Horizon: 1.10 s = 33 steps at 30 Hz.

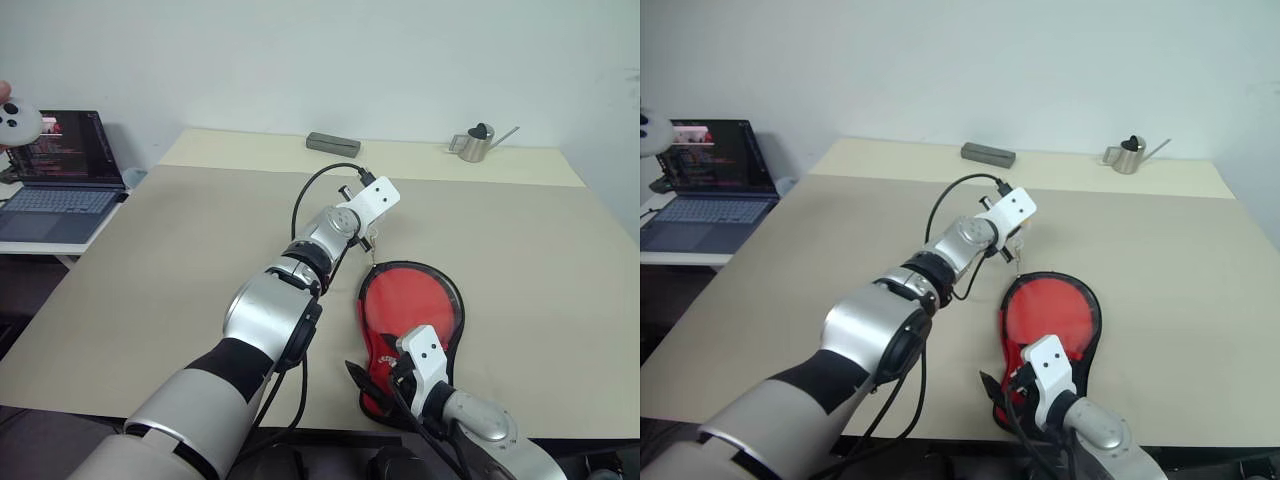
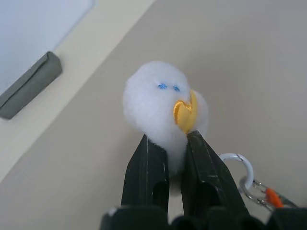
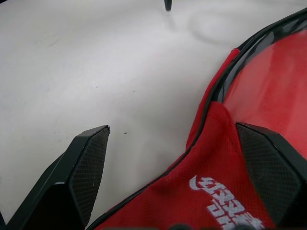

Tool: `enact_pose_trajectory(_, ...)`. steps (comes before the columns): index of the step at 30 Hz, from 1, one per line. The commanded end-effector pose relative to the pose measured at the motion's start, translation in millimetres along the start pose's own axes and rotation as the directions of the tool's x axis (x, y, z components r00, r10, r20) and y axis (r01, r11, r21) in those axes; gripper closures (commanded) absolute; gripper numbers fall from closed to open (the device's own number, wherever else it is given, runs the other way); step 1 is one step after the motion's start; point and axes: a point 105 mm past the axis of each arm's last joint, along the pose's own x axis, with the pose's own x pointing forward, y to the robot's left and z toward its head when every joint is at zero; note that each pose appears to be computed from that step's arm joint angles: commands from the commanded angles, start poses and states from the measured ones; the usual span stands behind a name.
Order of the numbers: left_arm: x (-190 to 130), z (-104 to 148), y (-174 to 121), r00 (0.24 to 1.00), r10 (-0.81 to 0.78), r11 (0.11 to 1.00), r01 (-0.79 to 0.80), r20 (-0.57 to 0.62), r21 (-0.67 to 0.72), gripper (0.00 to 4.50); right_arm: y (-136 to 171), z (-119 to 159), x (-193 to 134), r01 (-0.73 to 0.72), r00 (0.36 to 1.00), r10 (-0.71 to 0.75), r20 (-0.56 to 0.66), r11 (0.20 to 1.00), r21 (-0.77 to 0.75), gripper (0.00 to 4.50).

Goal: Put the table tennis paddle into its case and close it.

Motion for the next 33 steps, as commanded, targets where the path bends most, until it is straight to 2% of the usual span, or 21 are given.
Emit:
enact_pose_trajectory(1, -13, 51, 44, 0.975, 0.167, 0.984, -0.174, 0.149, 0.035, 4.43, 11, -76, -11, 0.002, 0.95, 0.042, -0.309, 0.99, 0.143, 0.0)
enact_pose_trajectory(10, -14, 63, 44, 0.965, 0.193, 0.972, -0.213, 0.178, 0.101, 4.43, 13, -77, -15, 0.015, 0.948, 0.033, -0.316, 0.989, 0.148, 0.0)
enact_pose_trajectory(16, -5, 62, 11, 0.982, 0.071, 0.987, -0.094, 0.173, 0.13, 4.43, 14, -77, -15, 0.018, 0.949, 0.03, -0.315, 0.989, 0.15, 0.0)
enact_pose_trajectory(26, -4, 89, -17, 0.969, 0.01, 0.976, -0.063, 0.246, 0.207, 4.43, 13, -76, -14, 0.024, 0.949, 0.023, -0.313, 0.989, 0.146, 0.0)
enact_pose_trajectory(33, 2, 77, -50, 0.973, -0.104, 0.965, 0.048, 0.207, 0.258, 4.43, 12, -75, -11, 0.028, 0.952, 0.018, -0.307, 0.989, 0.145, 0.0)
